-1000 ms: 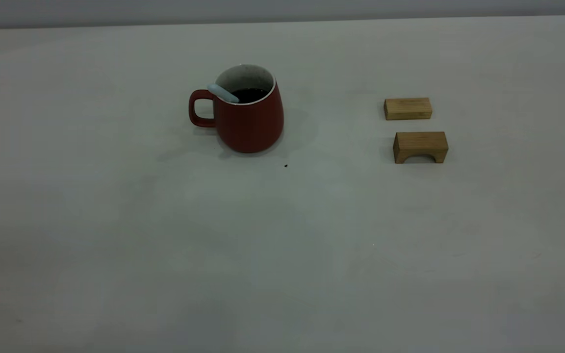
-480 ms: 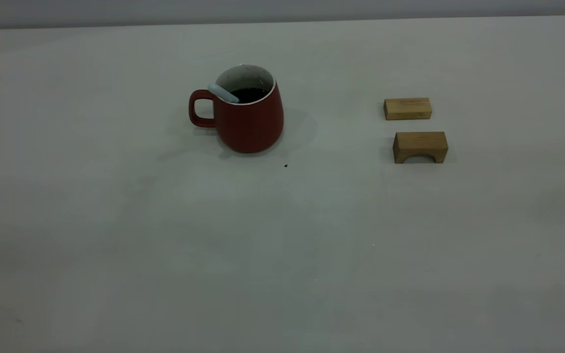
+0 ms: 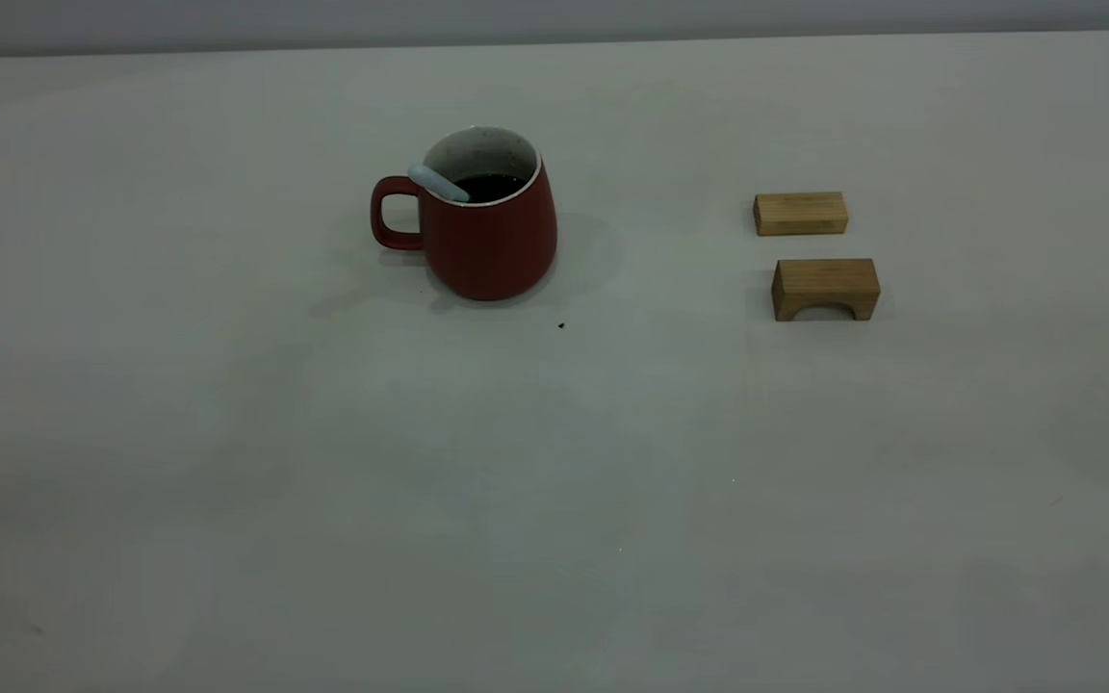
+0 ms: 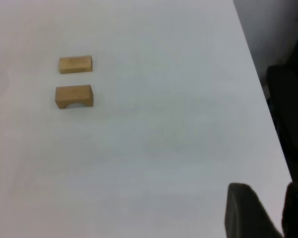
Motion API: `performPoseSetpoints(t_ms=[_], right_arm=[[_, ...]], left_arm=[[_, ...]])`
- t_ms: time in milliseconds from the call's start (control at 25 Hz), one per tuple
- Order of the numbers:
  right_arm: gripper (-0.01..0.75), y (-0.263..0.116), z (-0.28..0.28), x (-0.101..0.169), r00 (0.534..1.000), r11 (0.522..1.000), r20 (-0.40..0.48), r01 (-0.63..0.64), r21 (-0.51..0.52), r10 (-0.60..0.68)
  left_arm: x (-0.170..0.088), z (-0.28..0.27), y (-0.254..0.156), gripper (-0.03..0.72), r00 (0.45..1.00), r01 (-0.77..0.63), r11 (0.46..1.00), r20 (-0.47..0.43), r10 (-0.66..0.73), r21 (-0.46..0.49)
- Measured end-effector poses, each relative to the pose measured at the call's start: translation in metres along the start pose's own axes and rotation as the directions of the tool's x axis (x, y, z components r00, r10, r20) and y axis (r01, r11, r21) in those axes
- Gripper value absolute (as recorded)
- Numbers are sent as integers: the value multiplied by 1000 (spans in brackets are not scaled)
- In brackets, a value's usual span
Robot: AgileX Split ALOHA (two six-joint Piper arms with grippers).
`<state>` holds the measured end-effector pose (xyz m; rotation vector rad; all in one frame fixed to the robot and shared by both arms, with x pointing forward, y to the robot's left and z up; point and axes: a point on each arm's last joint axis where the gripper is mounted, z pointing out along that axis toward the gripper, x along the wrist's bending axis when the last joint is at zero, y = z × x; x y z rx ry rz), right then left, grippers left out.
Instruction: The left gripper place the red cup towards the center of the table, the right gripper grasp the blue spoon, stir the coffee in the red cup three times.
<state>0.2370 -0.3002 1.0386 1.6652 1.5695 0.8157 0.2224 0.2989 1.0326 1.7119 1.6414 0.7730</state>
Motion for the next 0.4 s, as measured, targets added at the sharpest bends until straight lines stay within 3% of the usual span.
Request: performPoseSetpoints(t_ms=[400], right_arm=[[235, 0, 0, 2, 1000, 1000, -19, -3, 1, 3]], left_arm=[[0, 0, 0, 521, 1000, 0, 1000, 0, 0, 0]])
